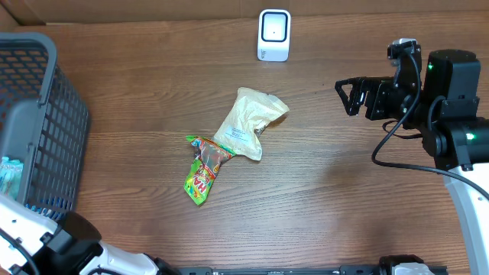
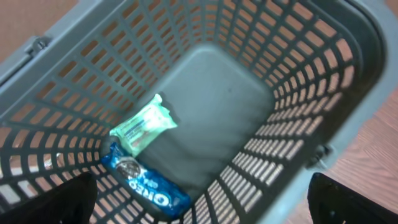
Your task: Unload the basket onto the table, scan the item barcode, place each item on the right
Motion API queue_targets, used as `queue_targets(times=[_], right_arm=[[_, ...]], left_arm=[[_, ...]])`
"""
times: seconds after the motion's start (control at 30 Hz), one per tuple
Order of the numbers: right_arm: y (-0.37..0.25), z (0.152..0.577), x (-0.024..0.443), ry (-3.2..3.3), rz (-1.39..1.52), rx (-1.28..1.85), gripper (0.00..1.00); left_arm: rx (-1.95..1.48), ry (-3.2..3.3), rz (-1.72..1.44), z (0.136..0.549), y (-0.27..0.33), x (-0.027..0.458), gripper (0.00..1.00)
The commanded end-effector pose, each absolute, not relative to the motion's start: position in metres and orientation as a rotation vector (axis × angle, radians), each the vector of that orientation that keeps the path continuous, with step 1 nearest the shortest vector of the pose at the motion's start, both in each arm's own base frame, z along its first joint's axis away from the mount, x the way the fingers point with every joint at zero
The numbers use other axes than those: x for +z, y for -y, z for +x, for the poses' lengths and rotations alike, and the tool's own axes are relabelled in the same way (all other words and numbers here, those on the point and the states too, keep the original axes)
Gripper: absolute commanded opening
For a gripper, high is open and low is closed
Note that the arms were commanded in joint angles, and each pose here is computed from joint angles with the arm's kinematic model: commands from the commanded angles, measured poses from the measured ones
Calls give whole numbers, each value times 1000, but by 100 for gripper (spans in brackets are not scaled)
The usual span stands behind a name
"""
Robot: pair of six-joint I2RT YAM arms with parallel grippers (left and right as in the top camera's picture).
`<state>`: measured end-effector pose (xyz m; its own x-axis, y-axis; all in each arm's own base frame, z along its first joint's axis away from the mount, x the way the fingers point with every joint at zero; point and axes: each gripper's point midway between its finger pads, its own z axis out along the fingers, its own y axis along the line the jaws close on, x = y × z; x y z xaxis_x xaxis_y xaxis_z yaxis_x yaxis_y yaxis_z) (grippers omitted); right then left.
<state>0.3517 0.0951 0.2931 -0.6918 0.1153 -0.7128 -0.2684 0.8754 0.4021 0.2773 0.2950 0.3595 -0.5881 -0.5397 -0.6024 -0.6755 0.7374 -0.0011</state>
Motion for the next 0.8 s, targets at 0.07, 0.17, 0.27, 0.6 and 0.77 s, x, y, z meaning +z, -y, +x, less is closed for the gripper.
queue_targets(times=[0.07, 0.17, 0.27, 0.6, 0.77], right_arm=[[-98, 353, 306, -2220, -129, 630, 100], [-98, 353, 306, -2220, -129, 630, 100], [-98, 353, 306, -2220, -128, 630, 100], [-98, 353, 306, -2220, -129, 630, 100], [-98, 353, 306, -2220, -129, 630, 100]], left_arm=[[302, -2357, -944, 298, -321, 336, 100], [141, -2339, -878, 328, -319, 324, 100], [-71, -2283, -770, 360, -307, 323, 100], [-246, -2111, -537, 407, -299, 350, 88], [37, -2224, -809, 375, -336, 320, 84]])
